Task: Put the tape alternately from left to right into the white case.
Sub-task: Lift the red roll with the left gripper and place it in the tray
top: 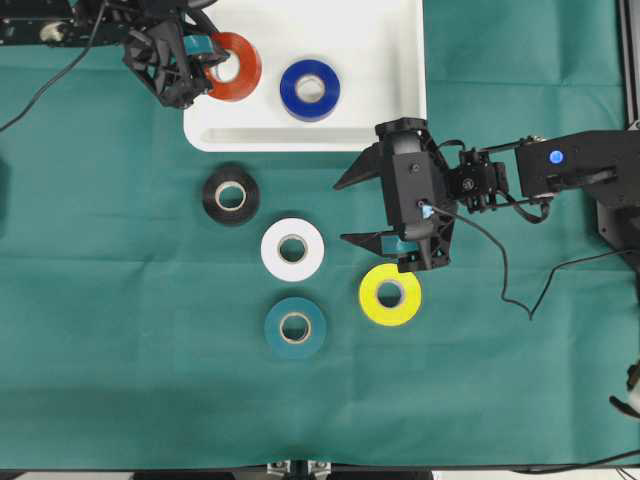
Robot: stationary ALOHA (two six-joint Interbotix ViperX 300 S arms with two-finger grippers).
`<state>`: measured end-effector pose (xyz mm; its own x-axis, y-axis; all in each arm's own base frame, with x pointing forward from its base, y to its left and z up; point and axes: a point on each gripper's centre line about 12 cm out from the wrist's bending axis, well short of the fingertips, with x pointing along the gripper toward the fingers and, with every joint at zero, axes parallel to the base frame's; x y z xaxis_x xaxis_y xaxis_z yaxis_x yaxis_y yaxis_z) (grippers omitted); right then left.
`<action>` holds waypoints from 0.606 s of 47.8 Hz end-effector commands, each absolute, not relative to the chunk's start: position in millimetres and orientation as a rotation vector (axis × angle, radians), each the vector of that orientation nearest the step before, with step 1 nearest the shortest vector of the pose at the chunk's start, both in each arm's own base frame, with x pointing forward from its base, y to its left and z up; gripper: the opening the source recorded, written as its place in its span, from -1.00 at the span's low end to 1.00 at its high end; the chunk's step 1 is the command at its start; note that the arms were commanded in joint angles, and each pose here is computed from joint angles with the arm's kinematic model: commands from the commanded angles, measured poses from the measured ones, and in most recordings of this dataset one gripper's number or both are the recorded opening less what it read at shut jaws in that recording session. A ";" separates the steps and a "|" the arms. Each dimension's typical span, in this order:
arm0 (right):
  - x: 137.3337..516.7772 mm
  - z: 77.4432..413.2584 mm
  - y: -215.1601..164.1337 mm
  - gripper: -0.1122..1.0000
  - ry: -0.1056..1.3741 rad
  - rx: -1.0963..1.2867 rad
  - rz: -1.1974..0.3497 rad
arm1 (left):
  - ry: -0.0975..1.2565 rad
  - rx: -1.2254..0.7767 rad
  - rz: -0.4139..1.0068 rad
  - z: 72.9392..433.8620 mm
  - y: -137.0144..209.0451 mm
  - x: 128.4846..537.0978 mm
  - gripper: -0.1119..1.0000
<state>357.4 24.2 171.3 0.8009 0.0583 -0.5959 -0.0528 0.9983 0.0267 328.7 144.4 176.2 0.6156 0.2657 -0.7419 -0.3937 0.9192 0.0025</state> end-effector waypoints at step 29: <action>360.2 181.1 25.8 0.65 0.598 0.013 0.065 | 0.838 -0.118 0.438 161.0 201.7 354.6 -0.86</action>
